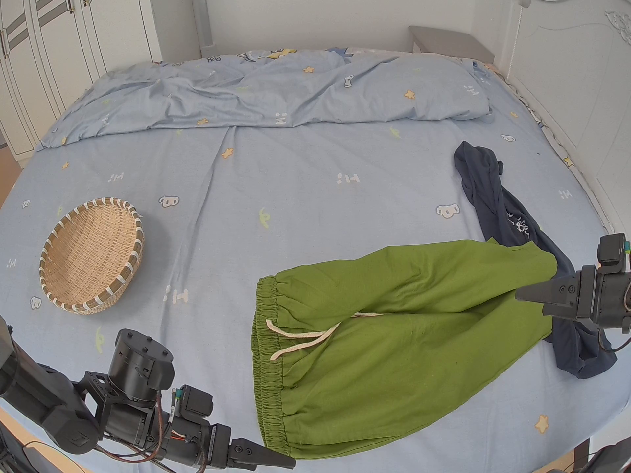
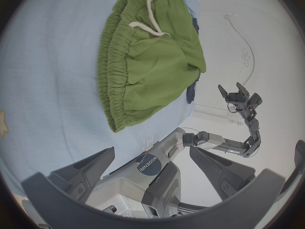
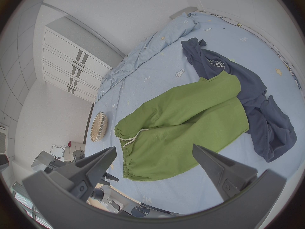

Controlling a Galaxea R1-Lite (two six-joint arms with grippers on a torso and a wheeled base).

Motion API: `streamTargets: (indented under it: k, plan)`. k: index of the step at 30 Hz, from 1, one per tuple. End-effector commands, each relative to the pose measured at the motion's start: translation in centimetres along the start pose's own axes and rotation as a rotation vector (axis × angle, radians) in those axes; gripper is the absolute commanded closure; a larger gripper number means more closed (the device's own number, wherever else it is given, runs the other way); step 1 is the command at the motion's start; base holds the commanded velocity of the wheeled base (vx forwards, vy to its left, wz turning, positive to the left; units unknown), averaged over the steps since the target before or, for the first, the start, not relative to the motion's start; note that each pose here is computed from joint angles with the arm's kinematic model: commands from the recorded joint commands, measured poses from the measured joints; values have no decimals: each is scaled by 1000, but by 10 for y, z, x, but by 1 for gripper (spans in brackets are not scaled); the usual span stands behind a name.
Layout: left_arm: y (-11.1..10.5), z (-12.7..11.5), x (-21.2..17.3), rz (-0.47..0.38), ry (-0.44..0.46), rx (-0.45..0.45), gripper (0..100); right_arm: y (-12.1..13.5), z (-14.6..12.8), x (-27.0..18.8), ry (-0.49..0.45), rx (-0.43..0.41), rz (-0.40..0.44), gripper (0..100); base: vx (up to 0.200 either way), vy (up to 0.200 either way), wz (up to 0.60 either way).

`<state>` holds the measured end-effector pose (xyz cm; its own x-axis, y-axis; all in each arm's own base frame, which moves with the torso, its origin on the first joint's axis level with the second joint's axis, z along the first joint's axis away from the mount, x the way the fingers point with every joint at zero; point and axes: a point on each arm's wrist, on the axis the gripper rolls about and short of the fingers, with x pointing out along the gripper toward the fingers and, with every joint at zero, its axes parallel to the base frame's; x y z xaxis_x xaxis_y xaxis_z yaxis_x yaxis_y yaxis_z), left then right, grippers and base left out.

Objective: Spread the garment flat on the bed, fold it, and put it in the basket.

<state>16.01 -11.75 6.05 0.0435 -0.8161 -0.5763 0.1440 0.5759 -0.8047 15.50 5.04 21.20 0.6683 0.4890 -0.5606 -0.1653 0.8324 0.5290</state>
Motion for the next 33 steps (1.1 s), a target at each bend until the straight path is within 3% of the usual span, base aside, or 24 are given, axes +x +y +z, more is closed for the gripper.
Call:
streamTargets:
  k: [1,7,16,30,31,33]
  plan:
    - [6,4,6,21,13,-29,0,0,-1,1,6,0,-1,0,0,0,0]
    - [12,9,15,50,26,-53,0,-1,0,1,5,4,-5,0,0,0,0]
    - [15,29,30,148,-49,-44,0,-1,-1,1,8,2,-2,0,0,0,0]
    - [16,38,39,124,-70,-20,0,-1,0,2,5,5,-5,0,0,0,0]
    - [16,38,39,123,-72,-18,100,-1,0,2,5,5,-5,0,0,0,0]
    - [15,39,40,121,-74,-16,100,-1,0,2,5,5,-5,0,0,0,0]
